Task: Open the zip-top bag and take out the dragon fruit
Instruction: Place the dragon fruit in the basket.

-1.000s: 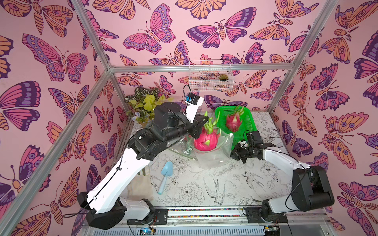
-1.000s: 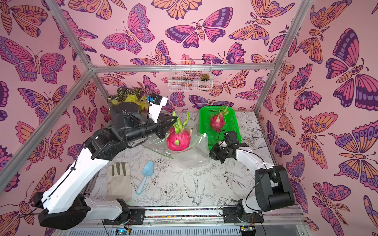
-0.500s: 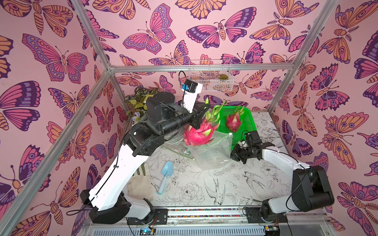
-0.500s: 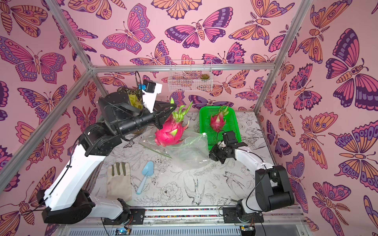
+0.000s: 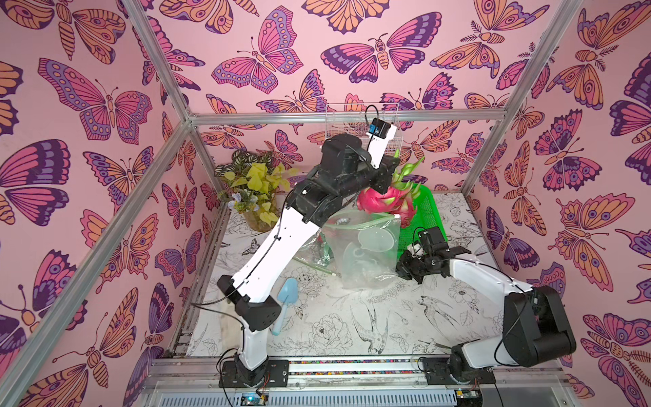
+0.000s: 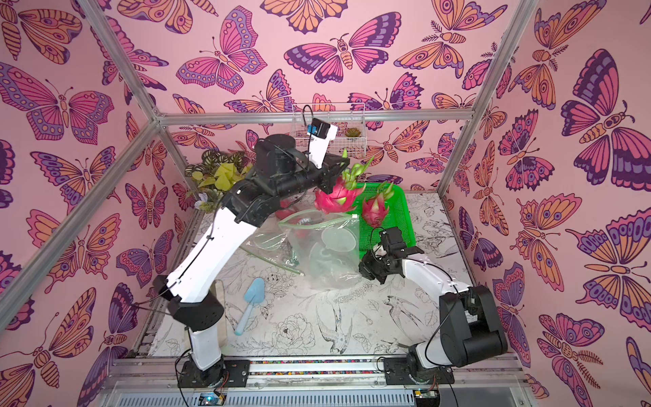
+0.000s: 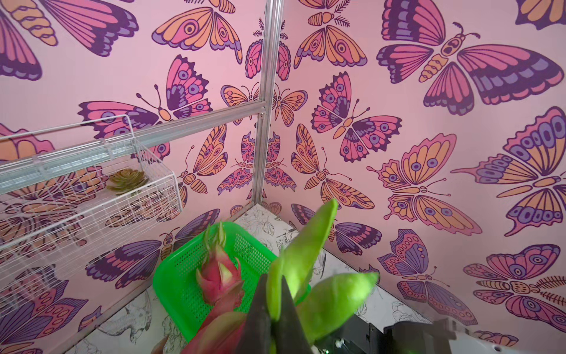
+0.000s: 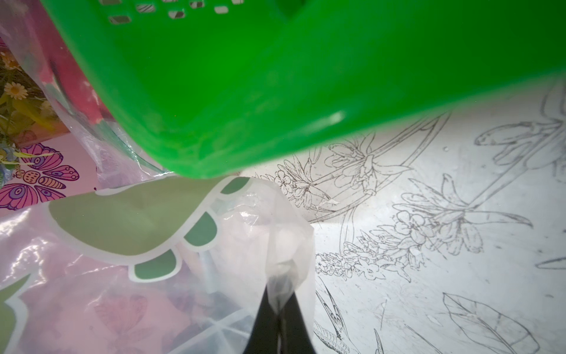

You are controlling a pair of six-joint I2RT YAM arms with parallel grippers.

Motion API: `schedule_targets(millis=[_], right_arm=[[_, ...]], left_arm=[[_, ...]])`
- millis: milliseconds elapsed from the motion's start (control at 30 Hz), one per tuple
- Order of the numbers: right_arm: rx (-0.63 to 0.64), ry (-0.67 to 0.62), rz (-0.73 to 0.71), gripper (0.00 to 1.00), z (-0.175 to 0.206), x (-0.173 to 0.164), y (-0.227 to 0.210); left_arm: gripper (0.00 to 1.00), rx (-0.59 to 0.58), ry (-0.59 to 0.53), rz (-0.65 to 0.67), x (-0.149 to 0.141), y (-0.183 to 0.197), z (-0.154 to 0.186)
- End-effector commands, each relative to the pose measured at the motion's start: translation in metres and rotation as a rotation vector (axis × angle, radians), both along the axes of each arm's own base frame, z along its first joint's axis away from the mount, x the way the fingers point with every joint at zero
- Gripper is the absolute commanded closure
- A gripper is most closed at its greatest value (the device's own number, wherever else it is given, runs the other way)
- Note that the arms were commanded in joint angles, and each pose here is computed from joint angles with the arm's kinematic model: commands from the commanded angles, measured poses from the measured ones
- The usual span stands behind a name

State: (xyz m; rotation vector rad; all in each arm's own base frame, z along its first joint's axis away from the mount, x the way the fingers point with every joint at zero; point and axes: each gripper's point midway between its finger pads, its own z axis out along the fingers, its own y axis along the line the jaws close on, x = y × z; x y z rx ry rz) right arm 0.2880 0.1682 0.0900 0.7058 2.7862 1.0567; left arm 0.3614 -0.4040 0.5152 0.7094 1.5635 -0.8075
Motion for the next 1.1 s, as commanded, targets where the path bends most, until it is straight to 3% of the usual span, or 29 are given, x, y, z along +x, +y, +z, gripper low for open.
schedule_targets(millis=[0,433,1067], right_arm=[[-0.029,0.129,0.000,1.00,-0.021,-0.031,-0.005],[-0.003,0.138,0.007,1.00,-0.025,-0.040,-0.003],[0.003,0.125,0.020,1.00,-0.021,-0.048,-0.004]], left_arm=[[1.00,-0.085,-0.049,-0.033,0.005,-0.012,0.022],[1.00,-0.123,-0.076,-0.044,0.063,-0.072,-0.038],[1.00,-0.078,0.149,-0.004,0.128,-0.116,-0.194]])
